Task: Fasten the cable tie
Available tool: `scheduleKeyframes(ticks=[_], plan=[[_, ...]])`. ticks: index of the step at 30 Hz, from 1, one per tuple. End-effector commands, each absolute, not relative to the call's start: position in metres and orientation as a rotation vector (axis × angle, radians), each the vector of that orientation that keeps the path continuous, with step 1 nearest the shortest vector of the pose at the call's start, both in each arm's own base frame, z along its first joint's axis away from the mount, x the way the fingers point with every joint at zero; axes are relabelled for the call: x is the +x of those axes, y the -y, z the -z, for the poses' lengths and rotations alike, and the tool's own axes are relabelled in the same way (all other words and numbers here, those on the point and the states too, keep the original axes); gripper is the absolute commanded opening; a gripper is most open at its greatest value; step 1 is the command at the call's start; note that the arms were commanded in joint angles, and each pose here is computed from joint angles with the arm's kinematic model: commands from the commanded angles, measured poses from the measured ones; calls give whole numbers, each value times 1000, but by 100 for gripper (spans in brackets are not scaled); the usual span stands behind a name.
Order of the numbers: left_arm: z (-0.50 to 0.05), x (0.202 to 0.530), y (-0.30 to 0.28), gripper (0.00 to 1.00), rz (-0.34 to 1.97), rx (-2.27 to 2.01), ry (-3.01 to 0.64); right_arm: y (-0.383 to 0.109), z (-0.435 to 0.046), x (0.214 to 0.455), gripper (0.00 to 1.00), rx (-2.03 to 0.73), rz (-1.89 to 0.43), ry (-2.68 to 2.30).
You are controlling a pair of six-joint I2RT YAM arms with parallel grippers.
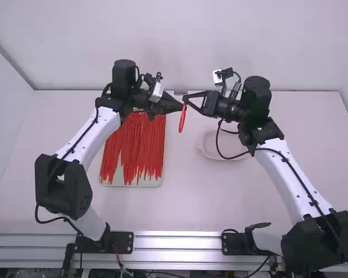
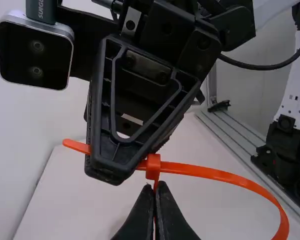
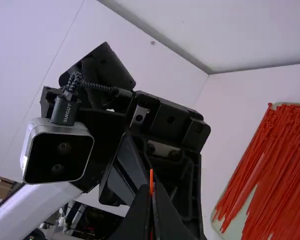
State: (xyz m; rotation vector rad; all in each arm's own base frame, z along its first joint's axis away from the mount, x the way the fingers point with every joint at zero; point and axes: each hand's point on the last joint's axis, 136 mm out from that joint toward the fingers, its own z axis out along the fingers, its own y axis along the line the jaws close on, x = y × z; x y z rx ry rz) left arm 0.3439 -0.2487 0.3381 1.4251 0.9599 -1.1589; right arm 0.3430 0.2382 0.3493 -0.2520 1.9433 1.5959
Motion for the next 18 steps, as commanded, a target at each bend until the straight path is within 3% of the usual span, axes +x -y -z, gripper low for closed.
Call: scheduleKeyframes(ticks=[1, 18], plan=[[-346, 334, 249, 2, 1163, 1447, -903, -238, -348, 344, 0, -257, -1588, -1946], [-298, 340, 249, 1, 1162, 1405, -1044, -241, -363, 336, 0, -320, -1640, -1889]])
